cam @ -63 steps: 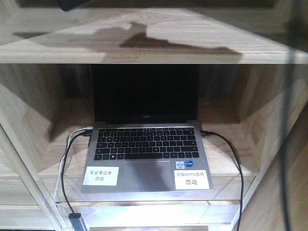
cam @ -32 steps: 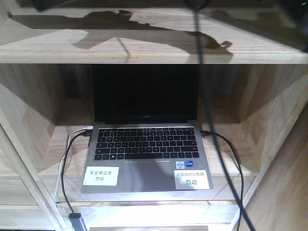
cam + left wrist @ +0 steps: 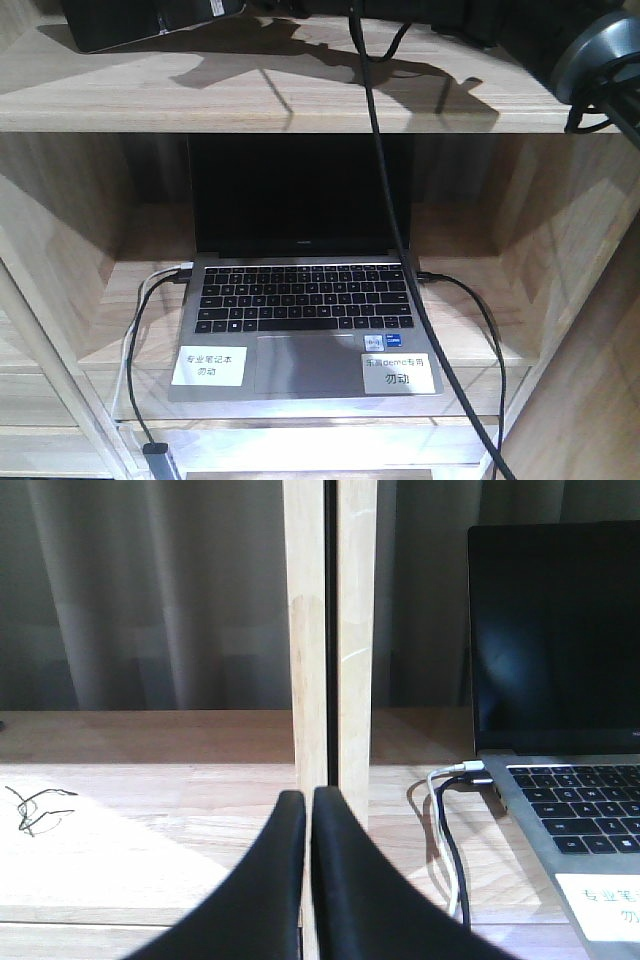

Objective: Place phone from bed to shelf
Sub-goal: 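Raise the black phone with the right gripper onto the upper shelf board, then lower the phone flat onto the board and open the right gripper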

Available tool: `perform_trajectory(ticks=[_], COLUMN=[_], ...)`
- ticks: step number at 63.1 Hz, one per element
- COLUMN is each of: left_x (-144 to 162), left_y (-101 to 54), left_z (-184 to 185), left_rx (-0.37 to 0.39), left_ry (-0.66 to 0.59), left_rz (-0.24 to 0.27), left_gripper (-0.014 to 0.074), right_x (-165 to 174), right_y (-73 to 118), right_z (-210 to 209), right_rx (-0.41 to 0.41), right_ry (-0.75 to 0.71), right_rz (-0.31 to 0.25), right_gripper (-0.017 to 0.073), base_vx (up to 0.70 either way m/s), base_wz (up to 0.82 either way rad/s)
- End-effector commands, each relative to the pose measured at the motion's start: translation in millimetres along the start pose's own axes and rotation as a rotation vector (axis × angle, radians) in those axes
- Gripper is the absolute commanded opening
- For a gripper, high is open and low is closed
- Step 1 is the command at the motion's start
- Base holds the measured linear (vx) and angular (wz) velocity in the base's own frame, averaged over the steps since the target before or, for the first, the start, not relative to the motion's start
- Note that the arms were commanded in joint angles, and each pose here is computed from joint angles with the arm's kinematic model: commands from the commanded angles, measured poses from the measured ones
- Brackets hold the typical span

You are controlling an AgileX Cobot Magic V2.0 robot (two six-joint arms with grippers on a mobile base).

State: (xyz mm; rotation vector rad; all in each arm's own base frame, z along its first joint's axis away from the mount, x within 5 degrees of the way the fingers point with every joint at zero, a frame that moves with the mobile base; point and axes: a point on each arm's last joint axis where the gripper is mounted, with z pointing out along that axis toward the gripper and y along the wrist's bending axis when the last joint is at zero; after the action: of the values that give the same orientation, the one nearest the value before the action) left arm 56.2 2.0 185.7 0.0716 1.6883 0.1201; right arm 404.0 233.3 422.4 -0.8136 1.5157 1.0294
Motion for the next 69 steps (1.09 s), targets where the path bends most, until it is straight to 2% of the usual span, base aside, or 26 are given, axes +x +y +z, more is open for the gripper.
perform_trajectory(ticks=[1,14,31,39,47,54,69], left_x=[-14,-14,-14,-14,-14,-14,-14], left_y=[1.6,1.6,1.6,1.6,1.6,1.6,1.6], left_z=[-3,-3,-3,-3,-3,-3,-3], left_rx=[-0.010,-0.010,-0.010,-0.010,-0.010,-0.010,-0.010], left_ry=[-0.107,-0.107,-0.107,-0.107,-0.107,-0.107,-0.107], left_rz=[-0.014,-0.014,-0.014,-0.014,-0.014,-0.014,-0.014], left_gripper=[0.0001,0.0001,0.0001,0.0001,0.0001,0.0001,0.0001], right_x=[-35,-36,-34,-33,-35,-38,-47], right_y=[17.8,14.6,7.9,6.6,8.8,13.4,32.1], right_z=[-16,-16,-16,-17,-20,-25,-40], right_rx=[0.004,0.039,0.115,0.134,0.152,0.162,0.139], right_ry=[-0.110,-0.121,-0.091,-0.072,-0.048,-0.023,0.060], right_rz=[-0.033,-0.037,-0.086,-0.114,-0.159,-0.156,-0.186], right_gripper=[0.0033,0.0158,0.0498,0.0596,0.0608,0.0601,0.0524], base_vx=[0.00,0.00,0.00,0.00,0.00,0.00,0.00], base_wz=[0.00,0.00,0.00,0.00,0.00,0.00,0.00])
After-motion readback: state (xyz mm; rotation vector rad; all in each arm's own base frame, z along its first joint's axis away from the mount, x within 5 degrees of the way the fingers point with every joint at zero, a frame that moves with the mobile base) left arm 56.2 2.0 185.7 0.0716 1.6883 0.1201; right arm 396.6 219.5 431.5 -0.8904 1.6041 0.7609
